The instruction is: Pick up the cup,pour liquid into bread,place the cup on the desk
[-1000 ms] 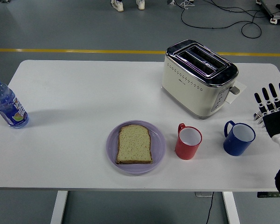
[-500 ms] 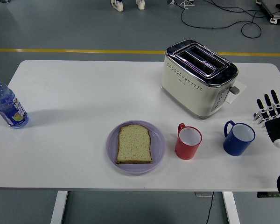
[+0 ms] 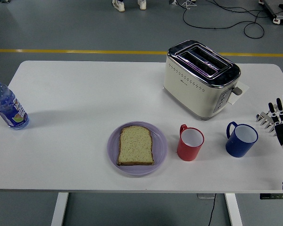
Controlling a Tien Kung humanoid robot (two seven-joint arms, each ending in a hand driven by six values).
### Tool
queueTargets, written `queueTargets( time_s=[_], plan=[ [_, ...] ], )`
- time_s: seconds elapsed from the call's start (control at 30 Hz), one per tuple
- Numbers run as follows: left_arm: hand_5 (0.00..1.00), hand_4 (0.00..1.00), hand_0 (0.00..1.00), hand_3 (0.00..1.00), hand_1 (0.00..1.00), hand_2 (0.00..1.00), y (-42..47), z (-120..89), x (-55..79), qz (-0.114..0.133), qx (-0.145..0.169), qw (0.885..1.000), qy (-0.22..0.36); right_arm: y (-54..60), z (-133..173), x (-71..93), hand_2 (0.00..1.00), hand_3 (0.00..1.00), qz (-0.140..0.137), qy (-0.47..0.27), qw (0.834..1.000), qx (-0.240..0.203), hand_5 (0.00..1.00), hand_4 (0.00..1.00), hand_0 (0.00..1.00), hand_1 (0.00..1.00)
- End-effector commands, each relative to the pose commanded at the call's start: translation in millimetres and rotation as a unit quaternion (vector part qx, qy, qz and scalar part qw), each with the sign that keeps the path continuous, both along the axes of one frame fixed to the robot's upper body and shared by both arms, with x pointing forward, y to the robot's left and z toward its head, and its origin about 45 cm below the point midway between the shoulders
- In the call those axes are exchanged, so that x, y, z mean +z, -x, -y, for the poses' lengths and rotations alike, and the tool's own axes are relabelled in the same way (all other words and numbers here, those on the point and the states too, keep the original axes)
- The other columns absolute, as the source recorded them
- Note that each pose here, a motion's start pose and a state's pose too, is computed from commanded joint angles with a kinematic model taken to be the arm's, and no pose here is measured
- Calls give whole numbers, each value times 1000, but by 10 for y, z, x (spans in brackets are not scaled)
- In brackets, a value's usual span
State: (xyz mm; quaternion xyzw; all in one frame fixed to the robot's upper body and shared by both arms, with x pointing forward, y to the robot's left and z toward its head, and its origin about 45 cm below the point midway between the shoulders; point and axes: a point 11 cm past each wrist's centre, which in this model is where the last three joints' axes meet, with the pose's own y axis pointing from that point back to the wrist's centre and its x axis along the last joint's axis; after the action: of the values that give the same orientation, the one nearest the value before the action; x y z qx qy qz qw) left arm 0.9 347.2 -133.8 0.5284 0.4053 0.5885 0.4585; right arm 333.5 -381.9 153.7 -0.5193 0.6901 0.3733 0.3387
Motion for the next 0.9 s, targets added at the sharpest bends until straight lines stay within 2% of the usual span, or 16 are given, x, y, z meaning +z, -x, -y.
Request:
queueTargets(
  time_s=[0.4,0.9],
  plan=[
    [764,295,646,529,642,640,-21,3,1,2,0,1000,1,40,94,-113,644,584,-17,-12,1000,8,205,585,649,579],
    [765,293,645,528,642,640,-24,4,0,2,0,1000,1,50,93,-138,653,609,-17,-13,1000,21,206,584,653,589]
  ],
)
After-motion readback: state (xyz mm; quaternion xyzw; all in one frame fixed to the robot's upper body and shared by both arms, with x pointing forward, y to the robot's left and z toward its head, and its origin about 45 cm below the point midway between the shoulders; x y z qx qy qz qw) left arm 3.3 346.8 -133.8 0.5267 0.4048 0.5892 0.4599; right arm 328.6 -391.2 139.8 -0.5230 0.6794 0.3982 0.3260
